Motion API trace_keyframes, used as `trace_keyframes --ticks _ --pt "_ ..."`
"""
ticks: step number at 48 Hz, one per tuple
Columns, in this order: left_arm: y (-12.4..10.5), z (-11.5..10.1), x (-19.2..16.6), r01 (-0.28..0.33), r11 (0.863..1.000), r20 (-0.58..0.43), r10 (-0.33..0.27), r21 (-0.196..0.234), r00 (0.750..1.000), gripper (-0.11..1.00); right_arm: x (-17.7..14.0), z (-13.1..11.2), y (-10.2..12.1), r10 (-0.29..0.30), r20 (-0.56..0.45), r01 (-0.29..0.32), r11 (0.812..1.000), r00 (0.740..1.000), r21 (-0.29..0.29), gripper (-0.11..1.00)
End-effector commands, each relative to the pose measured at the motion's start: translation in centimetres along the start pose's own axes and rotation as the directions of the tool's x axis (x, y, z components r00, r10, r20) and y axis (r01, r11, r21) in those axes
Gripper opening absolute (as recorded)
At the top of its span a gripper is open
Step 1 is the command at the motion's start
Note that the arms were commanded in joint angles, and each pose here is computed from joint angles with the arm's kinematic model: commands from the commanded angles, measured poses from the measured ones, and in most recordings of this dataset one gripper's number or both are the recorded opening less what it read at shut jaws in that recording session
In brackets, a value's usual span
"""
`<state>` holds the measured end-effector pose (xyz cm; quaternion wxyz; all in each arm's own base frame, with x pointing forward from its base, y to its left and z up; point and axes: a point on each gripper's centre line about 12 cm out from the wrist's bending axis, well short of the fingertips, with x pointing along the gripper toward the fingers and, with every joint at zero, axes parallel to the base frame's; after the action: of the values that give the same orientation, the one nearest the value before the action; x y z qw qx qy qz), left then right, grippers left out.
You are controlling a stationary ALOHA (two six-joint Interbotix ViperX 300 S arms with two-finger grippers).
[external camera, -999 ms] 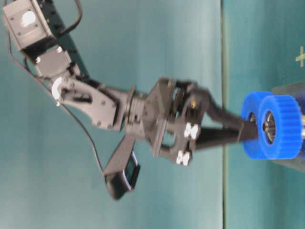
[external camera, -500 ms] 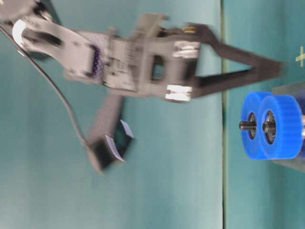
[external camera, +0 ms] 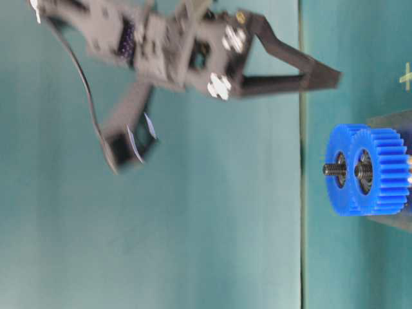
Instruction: Fit the small gear onto the shaft.
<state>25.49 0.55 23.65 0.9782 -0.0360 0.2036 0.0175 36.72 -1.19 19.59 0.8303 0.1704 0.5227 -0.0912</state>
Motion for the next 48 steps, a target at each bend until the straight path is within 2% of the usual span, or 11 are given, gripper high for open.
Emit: trace_keyframes --ticks 1,7,18,31,40,48 --pt "0.0 0.6 -0.3 -0.001 1.0 0.028 0.001 0.016 1.0 0.0 -2.2 0.3 -0.1 0.026 0.125 -0.022 0.999 0.992 -0.03 0.0" --pt "0.0 0.8 -0.6 -0.002 0.999 0.041 0.0 0.045 0.999 0.0 -2.7 -0.8 -0.6 0.041 0.198 -0.034 0.998 0.979 -0.043 0.0" --pt "0.0 0.5 -0.6 -0.002 0.999 0.035 0.0 0.048 0.999 0.0 -3.2 -2.7 -1.4 0.067 0.289 -0.052 0.997 0.955 -0.059 0.0" --pt "0.0 0.5 -0.6 -0.002 0.999 0.041 0.0 0.048 0.999 0.0 -4.9 -3.7 -1.6 0.112 0.414 -0.046 0.985 0.903 -0.165 0.0" --pt "0.0 0.5 -0.6 -0.002 0.999 0.041 0.0 0.048 0.999 0.0 -5.0 -4.3 -1.6 0.118 0.422 -0.049 0.984 0.899 -0.171 0.0" --pt "0.0 0.6 -0.6 -0.001 0.999 0.045 -0.001 0.046 0.999 0.0 -4.7 -4.9 -1.4 0.124 0.407 -0.053 0.982 0.905 -0.18 0.0"
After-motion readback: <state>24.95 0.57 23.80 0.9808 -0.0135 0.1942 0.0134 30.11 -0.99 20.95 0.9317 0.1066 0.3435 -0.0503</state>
